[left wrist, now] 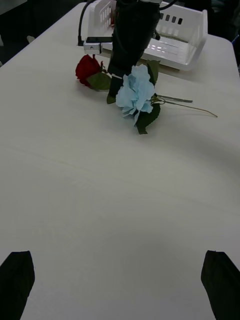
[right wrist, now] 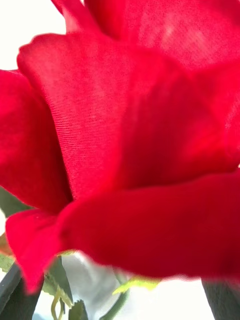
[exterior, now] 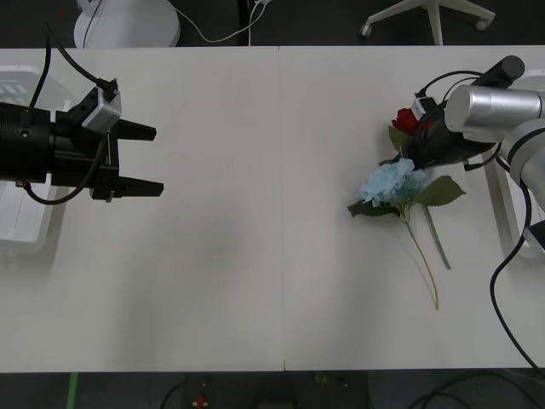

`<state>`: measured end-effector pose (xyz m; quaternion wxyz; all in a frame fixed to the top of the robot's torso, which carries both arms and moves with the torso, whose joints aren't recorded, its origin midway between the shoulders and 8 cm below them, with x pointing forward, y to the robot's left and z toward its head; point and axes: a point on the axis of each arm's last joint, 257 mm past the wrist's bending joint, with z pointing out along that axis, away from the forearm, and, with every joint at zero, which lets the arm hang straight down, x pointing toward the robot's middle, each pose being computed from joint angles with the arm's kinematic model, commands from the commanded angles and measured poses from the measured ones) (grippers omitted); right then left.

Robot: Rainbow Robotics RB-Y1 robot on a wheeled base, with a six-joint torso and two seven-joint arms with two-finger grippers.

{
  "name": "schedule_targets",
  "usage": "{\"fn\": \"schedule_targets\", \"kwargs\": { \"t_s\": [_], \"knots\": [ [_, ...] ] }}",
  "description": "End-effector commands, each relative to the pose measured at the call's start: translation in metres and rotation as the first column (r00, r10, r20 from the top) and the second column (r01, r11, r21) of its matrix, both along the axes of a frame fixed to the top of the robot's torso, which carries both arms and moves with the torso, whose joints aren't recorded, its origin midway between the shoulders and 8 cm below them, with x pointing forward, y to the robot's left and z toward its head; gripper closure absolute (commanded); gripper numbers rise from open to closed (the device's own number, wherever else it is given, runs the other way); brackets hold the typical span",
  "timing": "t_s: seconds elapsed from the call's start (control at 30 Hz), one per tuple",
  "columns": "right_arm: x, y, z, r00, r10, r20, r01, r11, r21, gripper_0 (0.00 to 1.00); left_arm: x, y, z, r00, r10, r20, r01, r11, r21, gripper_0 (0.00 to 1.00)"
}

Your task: Put the red flowers into the right box and the blue flowers into the left box

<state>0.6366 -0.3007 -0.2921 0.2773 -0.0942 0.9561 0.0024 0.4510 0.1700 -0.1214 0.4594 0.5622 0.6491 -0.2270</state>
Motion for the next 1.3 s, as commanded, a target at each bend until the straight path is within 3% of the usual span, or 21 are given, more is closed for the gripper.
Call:
{"fn": "schedule_targets", "kwargs": {
  "t_s": [0.03,0.13,0.17,0.23,0.33,0.6,0.7,1.0,1.3],
  "knots": [
    [0.017,0.024,0.023,0.999,0.028,0.046,-0.028,1.000,0.011,0.13,-0.001,-0.013,0.014,0.999,-0.034,0.017,0.035,0.999,-0.017,0.03],
    [0.017,0.025,0.022,0.998,0.033,0.046,-0.033,0.999,0.004,0.31,-0.001,-0.013,0.014,0.999,-0.034,0.017,0.035,0.999,-0.017,0.03],
    [0.017,0.026,0.021,0.998,0.033,0.046,-0.033,0.999,0.004,0.43,-0.001,-0.013,0.014,0.999,-0.034,0.017,0.035,0.999,-0.017,0.03],
    [0.017,0.027,0.021,0.998,0.035,0.044,-0.035,0.999,0.002,0.58,-0.001,-0.013,0.014,0.999,-0.034,0.017,0.035,0.999,-0.017,0.03],
    [0.017,0.028,0.020,0.998,0.037,0.044,-0.037,0.999,0.002,0.76,-0.001,-0.013,0.014,0.999,-0.034,0.017,0.035,0.999,-0.017,0.03],
    [0.016,0.028,0.018,0.998,0.038,0.040,-0.038,0.999,-0.004,0.95,-0.001,-0.013,0.014,0.999,-0.034,0.017,0.035,0.999,-0.017,0.03],
    [0.015,0.027,0.017,0.999,0.036,0.037,-0.036,0.999,-0.006,1.00,-0.001,-0.013,0.014,0.999,-0.034,0.017,0.035,0.999,-0.017,0.01],
    [0.013,0.012,0.026,0.999,0.024,0.021,-0.024,1.000,-0.016,1.00,-0.001,-0.013,0.014,0.999,-0.034,0.017,0.035,0.999,-0.017,0.00],
    [0.012,-0.050,0.119,1.000,0.010,0.008,-0.010,0.998,-0.063,1.00,-0.001,-0.013,0.014,0.999,-0.034,0.017,0.035,0.999,-0.017,0.00]
  ]
}}
